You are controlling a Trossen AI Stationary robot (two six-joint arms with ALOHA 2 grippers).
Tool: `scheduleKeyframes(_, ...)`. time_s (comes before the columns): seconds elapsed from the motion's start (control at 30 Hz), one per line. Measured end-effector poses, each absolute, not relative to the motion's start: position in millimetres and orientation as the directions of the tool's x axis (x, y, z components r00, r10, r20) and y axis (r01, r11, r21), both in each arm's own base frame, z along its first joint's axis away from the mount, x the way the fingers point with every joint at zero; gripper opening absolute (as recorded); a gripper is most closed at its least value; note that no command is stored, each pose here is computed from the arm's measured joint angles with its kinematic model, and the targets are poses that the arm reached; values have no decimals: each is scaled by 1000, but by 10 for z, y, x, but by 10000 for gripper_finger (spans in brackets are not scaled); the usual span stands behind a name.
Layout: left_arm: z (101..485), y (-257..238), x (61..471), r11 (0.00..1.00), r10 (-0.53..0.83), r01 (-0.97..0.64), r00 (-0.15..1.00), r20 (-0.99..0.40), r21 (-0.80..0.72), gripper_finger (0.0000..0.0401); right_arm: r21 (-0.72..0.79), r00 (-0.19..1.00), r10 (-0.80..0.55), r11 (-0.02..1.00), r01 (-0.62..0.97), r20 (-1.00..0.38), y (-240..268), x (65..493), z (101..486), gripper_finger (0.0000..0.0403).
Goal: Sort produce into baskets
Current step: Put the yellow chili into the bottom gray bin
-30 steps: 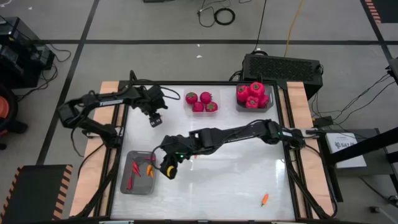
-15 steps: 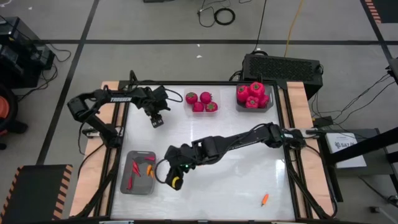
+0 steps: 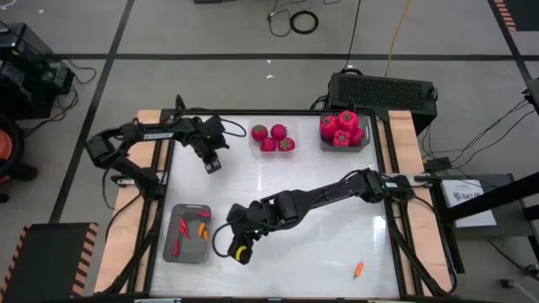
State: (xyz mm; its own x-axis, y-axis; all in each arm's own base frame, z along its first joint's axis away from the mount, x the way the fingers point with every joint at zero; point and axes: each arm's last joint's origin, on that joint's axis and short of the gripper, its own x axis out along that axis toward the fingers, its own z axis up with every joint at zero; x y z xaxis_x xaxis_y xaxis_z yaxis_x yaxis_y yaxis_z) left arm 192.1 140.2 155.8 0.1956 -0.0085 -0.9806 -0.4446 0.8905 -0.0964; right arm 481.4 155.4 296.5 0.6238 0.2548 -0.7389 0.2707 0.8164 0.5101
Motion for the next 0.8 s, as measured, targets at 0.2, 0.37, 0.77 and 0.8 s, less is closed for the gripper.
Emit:
scheduleKeyframes(0.2, 1875, 1208, 1816, 888, -89, -405, 314, -945, -218, 22, 528, 618, 267, 800, 285, -739, 1640, 4787, 2962, 155)
scheduleKeyframes(0.37, 2196, 861, 1724, 866, -274, -262, 463, -843, -426, 32, 552, 612, 279, 771, 316, -740, 1735, 4754, 2959, 155)
scheduleKeyframes(0.77, 2743, 42, 1353, 841, -399, -64, 596, -697, -537, 29, 482, 427, 263, 670, 565, -865, 1954, 4486, 2835, 155)
scheduleKeyframes(0.8, 2764, -8, 1323, 838, -409, -55, 596, -691, -543, 29, 471, 391, 277, 647, 599, -878, 1990, 4443, 2822, 155)
